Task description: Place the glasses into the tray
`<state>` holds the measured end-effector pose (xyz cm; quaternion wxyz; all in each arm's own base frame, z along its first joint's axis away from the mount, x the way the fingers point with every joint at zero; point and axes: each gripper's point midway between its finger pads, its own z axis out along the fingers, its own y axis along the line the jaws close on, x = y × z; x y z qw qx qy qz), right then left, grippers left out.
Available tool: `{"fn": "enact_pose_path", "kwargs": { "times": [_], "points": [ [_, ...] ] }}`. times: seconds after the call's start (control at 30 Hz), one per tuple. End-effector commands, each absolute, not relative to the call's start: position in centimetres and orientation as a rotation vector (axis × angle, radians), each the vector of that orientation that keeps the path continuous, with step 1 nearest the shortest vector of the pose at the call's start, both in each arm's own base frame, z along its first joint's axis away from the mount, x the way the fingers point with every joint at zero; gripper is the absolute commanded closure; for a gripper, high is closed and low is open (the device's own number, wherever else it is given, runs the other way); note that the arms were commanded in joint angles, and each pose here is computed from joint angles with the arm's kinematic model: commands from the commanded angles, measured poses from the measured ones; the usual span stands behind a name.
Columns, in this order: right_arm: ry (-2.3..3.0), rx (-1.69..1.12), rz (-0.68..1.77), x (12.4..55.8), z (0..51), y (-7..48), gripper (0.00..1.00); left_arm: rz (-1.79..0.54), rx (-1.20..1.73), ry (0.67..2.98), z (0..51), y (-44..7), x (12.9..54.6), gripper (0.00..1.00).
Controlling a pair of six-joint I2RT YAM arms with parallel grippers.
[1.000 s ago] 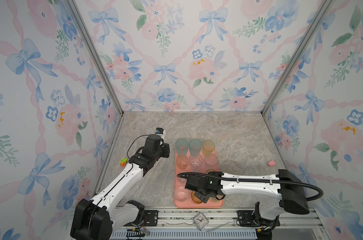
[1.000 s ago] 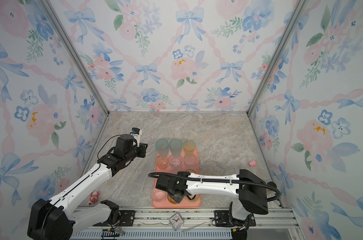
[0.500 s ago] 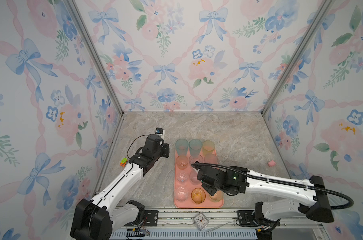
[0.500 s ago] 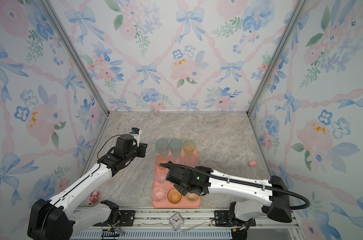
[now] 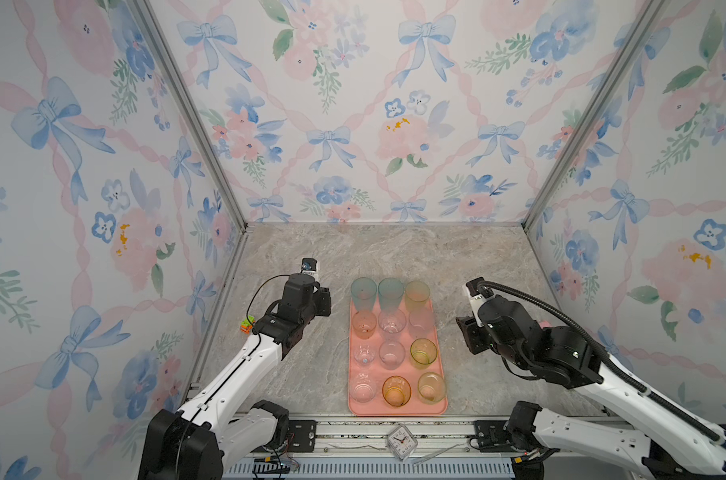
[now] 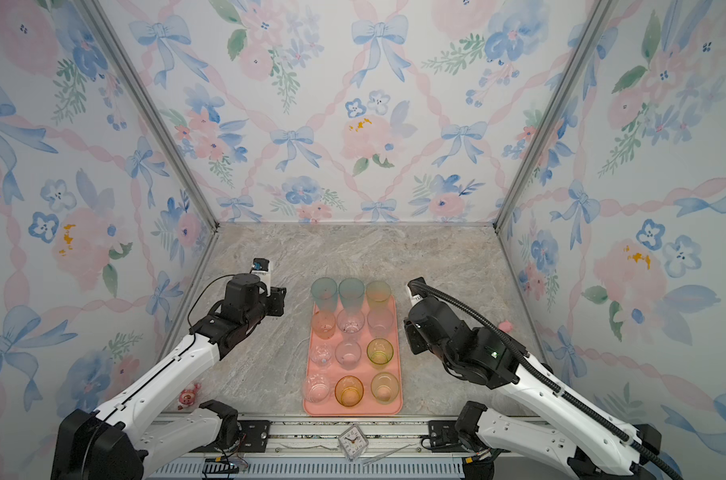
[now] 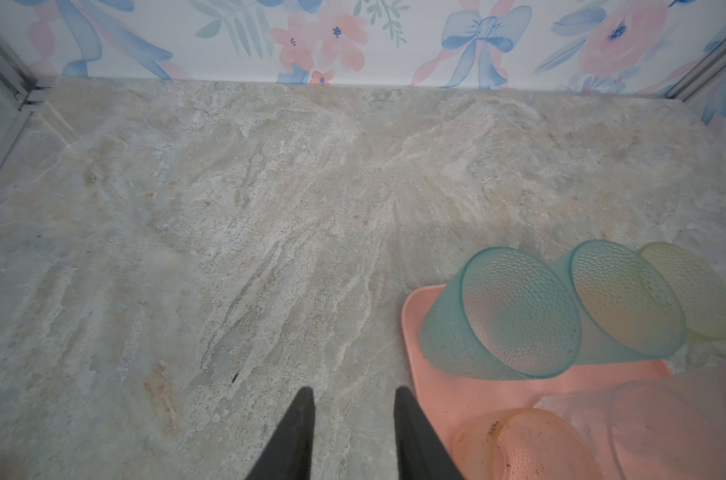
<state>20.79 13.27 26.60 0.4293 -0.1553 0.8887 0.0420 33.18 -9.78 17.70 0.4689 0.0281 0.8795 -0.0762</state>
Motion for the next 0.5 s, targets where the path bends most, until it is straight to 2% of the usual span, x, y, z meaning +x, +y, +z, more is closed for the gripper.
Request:
{"fn": "enact_pose_path", "kwargs": {
  "times": [0.0, 0.27, 0.47],
  "points": [
    [2.210, -0.258, 0.048, 21.3, 26.8, 10.4, 0.49, -0.099, 0.032, 2.089, 18.5, -8.2, 33.8, 0.63],
    [2.232, -0.137, -0.007, 22.3, 26.7, 7.7, 0.44, 0.031, -0.056, 1.978, 18.8, -5.5, 34.0, 0.56],
    [2.244, -0.127, 0.002, 22.7, 26.1, 7.4, 0.44, 0.181, -0.132, 1.922, 18.2, -2.8, 34.0, 0.45]
  ]
}}
